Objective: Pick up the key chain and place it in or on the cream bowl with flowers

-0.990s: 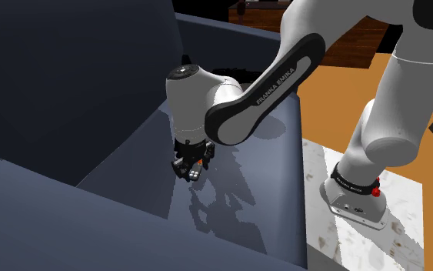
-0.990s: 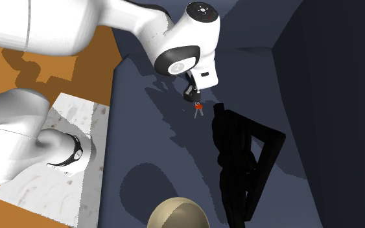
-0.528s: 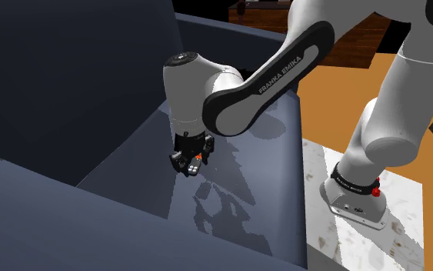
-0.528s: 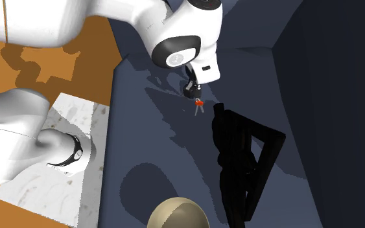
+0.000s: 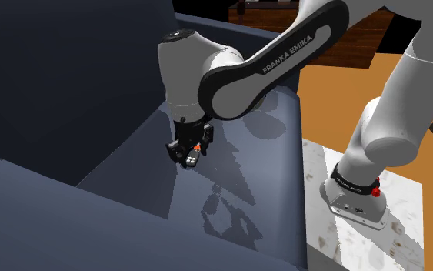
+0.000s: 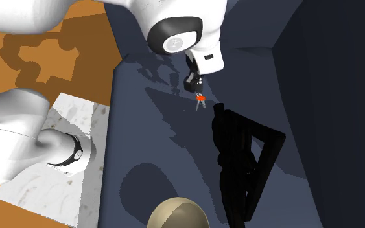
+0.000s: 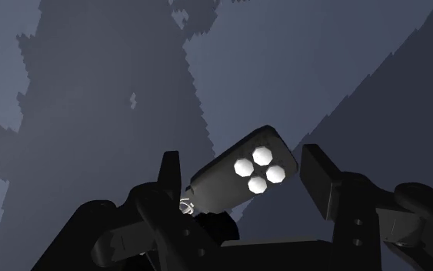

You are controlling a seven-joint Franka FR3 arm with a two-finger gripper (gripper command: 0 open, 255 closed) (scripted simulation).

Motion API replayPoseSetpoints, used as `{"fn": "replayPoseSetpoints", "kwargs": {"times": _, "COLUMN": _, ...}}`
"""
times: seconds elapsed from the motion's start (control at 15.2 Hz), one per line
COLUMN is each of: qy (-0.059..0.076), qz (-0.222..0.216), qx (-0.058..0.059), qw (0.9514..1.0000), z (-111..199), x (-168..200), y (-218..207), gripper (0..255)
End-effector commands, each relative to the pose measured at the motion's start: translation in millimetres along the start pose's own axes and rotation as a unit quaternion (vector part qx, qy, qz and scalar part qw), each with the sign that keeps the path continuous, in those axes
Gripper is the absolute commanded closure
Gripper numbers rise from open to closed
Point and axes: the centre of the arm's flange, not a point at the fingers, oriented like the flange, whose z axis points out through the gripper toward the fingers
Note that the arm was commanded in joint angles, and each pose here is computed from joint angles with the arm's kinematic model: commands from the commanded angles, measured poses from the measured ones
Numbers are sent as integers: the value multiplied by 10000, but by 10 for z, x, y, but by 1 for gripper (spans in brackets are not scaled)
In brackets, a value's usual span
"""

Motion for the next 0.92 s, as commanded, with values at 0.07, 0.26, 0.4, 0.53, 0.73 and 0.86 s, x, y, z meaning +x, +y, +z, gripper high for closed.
{"fn": "replayPoseSetpoints", "kwargs": {"times": 0.07, "qy": -2, "qz": -1, "qx": -1, "qw": 10000, "z": -157, "x": 0, "y": 9, "gripper": 255}}
{"fn": "replayPoseSetpoints", "kwargs": {"times": 0.26, "qy": -2, "qz": -1, "qx": -1, "qw": 10000, "z": -315, "x": 3, "y": 7, "gripper": 255}}
{"fn": "replayPoseSetpoints", "kwargs": {"times": 0.4, "qy": -2, "qz": -1, "qx": -1, "qw": 10000, "z": -421, "x": 5, "y": 6, "gripper": 255}}
{"fn": "replayPoseSetpoints", "kwargs": {"times": 0.53, "qy": -2, "qz": -1, "qx": -1, "qw": 10000, "z": -526, "x": 7, "y": 5, "gripper": 255}}
{"fn": "replayPoseSetpoints", "kwargs": {"times": 0.73, "qy": -2, "qz": -1, "qx": -1, "qw": 10000, "z": -685, "x": 10, "y": 4, "gripper": 255}}
{"fn": "replayPoseSetpoints", "kwargs": {"times": 0.86, "qy": -2, "qz": -1, "qx": -1, "qw": 10000, "z": -790, "x": 12, "y": 3, "gripper": 255}}
